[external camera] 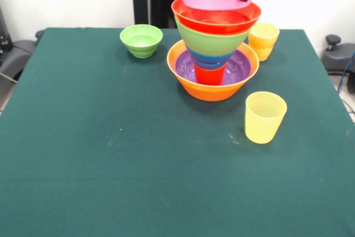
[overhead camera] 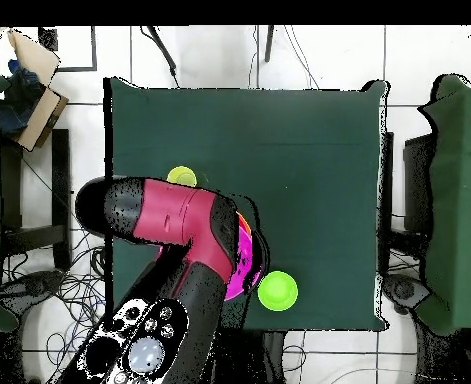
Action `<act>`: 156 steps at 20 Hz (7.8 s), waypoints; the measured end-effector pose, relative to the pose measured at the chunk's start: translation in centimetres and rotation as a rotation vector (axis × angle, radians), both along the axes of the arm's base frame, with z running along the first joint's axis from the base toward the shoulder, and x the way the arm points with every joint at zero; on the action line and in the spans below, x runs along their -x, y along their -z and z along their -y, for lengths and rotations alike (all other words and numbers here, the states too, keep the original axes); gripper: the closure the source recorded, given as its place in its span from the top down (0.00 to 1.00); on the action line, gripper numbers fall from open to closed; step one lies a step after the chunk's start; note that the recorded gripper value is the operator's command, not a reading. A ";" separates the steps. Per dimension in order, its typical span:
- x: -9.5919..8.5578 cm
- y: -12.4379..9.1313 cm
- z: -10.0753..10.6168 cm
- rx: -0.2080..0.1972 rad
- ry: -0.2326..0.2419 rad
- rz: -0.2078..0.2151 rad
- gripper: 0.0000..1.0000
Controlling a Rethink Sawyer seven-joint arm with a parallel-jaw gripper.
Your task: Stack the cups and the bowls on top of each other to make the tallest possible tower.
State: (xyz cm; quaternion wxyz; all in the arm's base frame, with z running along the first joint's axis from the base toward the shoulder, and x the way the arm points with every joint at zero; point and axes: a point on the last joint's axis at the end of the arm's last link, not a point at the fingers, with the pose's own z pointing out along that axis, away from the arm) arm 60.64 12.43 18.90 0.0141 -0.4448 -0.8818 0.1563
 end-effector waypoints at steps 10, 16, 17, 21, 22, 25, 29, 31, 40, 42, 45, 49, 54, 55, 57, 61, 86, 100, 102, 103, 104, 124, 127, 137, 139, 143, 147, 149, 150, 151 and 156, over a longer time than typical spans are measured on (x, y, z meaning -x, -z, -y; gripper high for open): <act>-0.6 0.3 0.3 0.013 -0.017 0.057 0.00; -0.5 1.9 0.5 0.026 -0.024 0.050 0.00; -0.5 2.1 0.5 0.027 -0.024 0.050 0.00; -0.4 2.6 0.6 0.032 -0.027 0.048 0.00; -0.3 2.8 0.7 0.034 -0.027 0.049 0.00; 0.0 2.9 0.9 0.034 -0.023 0.049 0.00; 0.6 3.1 1.2 0.034 -0.015 0.043 0.00; 1.1 3.3 1.3 0.034 -0.011 0.034 0.00; 1.6 3.6 1.5 0.034 -0.004 0.022 0.00; 1.6 3.6 1.5 0.034 -0.004 0.022 0.00; 1.6 3.6 1.5 0.034 -0.004 0.022 0.00; 1.6 3.7 1.6 0.034 -0.003 0.025 0.00; 1.4 3.7 1.9 0.036 -0.002 0.035 0.00; 1.4 3.7 2.0 0.036 -0.002 0.036 0.00; 1.4 3.7 2.2 0.036 0.003 0.035 1.00; 1.4 3.6 2.3 0.036 0.004 0.036 1.00; 1.1 3.8 2.5 0.023 0.011 0.039 1.00; 0.8 3.2 1.9 -0.001 0.009 0.051 1.00; 0.8 3.1 1.8 -0.005 0.007 0.054 1.00; 0.7 3.0 1.7 -0.008 0.006 0.056 1.00; 0.7 2.9 1.6 -0.009 0.006 0.057 1.00; 0.0 2.3 2.1 -0.022 0.013 0.086 1.00; -0.1 2.6 2.1 -0.023 0.011 0.089 1.00; -0.3 3.1 1.6 -0.040 0.007 0.086 1.00; -0.3 3.1 1.5 -0.042 0.006 0.085 1.00; -0.3 3.3 1.2 -0.048 0.002 0.086 1.00; -0.5 3.4 1.1 -0.050 -0.002 0.096 1.00; -0.8 3.4 1.1 -0.047 -0.007 0.112 0.00; -0.8 3.4 1.2 -0.047 -0.007 0.115 0.00; -0.8 3.4 1.2 -0.046 -0.008 0.118 0.00; -0.9 3.4 1.4 -0.042 -0.006 0.122 0.00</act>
